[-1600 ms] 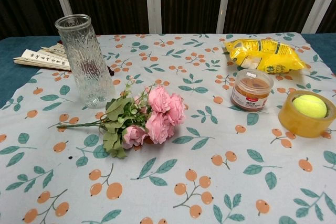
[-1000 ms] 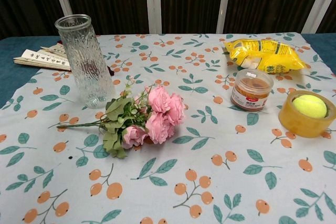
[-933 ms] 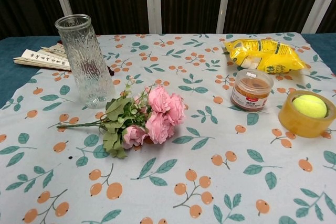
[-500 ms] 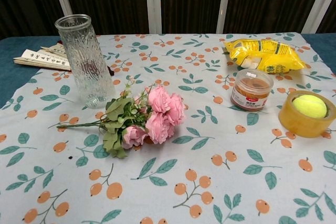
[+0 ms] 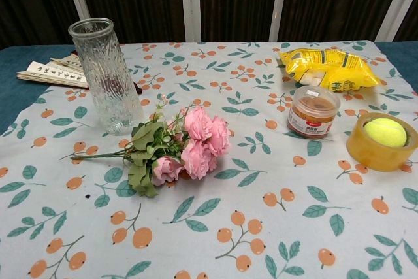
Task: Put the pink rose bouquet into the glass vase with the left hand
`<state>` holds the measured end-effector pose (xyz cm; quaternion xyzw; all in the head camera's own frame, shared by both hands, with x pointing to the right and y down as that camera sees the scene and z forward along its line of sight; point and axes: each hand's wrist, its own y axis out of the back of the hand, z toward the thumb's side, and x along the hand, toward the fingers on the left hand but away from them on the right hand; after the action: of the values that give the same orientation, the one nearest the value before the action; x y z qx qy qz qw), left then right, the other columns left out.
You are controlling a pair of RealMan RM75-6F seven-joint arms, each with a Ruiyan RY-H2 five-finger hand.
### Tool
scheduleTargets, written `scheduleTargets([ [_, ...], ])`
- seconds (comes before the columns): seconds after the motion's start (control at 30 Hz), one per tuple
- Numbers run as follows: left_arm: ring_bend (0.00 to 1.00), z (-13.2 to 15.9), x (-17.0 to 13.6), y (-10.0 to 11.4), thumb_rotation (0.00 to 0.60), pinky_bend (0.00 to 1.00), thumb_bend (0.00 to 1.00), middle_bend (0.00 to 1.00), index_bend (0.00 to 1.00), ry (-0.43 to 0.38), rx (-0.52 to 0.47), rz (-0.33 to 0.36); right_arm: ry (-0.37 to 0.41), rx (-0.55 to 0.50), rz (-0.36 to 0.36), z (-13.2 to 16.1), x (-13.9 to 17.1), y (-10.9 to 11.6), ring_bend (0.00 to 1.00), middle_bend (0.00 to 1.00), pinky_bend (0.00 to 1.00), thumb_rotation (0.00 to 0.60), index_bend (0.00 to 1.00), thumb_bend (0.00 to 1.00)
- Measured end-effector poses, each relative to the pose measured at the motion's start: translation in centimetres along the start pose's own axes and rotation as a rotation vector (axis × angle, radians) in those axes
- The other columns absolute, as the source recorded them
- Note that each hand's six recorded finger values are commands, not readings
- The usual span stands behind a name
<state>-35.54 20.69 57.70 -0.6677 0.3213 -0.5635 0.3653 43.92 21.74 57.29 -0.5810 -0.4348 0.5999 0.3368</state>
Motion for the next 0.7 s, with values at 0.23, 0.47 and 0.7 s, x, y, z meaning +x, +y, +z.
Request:
scheduleTargets([
  [0.23,0.02,5.0,2.1,-1.8,0.600,0.16,0.08,0.09,0.10,-0.089,-0.010,-0.034,-0.002,-0.007,-0.002,-0.2,-0.1,0.1,0.00,0.00,0.03,0.600,0.06,0.16],
  [0.47,0.02,8.5,3.4,-3.3,0.600,0.16,0.08,0.09,0.10,-0.147,-0.017,-0.061,-0.008,-0.013,-0.006,-0.5,0.0,0.3,0.00,0.00,0.03,0.600,0.06,0.16],
  [0.7,0.02,11.0,5.1,-3.6,0.600,0.16,0.08,0.09,0.10,-0.157,-0.002,-0.050,-0.011,-0.019,-0.008,-0.7,-0.1,0.5,0.00,0.00,0.03,0.600,0.06,0.16],
])
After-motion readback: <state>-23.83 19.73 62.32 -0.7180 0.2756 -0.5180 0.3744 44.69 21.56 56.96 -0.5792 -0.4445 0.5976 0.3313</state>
